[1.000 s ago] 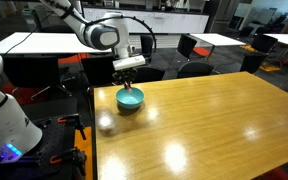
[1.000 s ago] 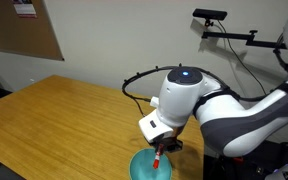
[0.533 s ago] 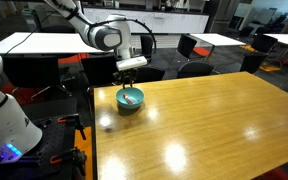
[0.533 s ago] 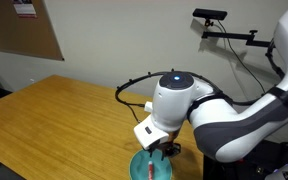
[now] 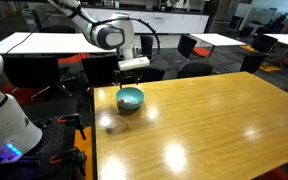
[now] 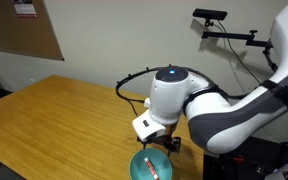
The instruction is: Put the marker in the teal bowl
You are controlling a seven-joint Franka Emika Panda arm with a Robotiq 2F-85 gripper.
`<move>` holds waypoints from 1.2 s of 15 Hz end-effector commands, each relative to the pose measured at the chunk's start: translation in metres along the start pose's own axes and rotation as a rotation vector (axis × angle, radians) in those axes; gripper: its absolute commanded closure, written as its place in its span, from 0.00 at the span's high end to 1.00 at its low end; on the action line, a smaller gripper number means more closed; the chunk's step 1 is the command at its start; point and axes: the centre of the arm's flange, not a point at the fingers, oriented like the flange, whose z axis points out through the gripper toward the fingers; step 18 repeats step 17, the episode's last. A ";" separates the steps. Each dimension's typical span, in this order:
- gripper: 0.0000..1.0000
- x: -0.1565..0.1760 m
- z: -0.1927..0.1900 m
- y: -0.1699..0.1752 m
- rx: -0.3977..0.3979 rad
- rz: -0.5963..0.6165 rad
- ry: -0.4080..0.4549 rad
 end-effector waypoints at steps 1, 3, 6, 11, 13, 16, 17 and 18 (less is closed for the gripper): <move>1.00 -0.033 -0.019 0.000 0.026 0.148 0.002; 1.00 -0.053 -0.021 -0.001 0.061 0.230 0.005; 1.00 -0.081 -0.022 -0.004 0.091 0.370 0.004; 1.00 -0.114 -0.027 -0.009 0.083 0.504 0.035; 1.00 -0.109 -0.015 -0.006 0.083 0.464 0.015; 1.00 -0.108 -0.013 -0.006 0.087 0.460 0.015; 1.00 -0.107 -0.013 -0.006 0.088 0.459 0.015; 1.00 -0.107 -0.013 -0.006 0.088 0.459 0.015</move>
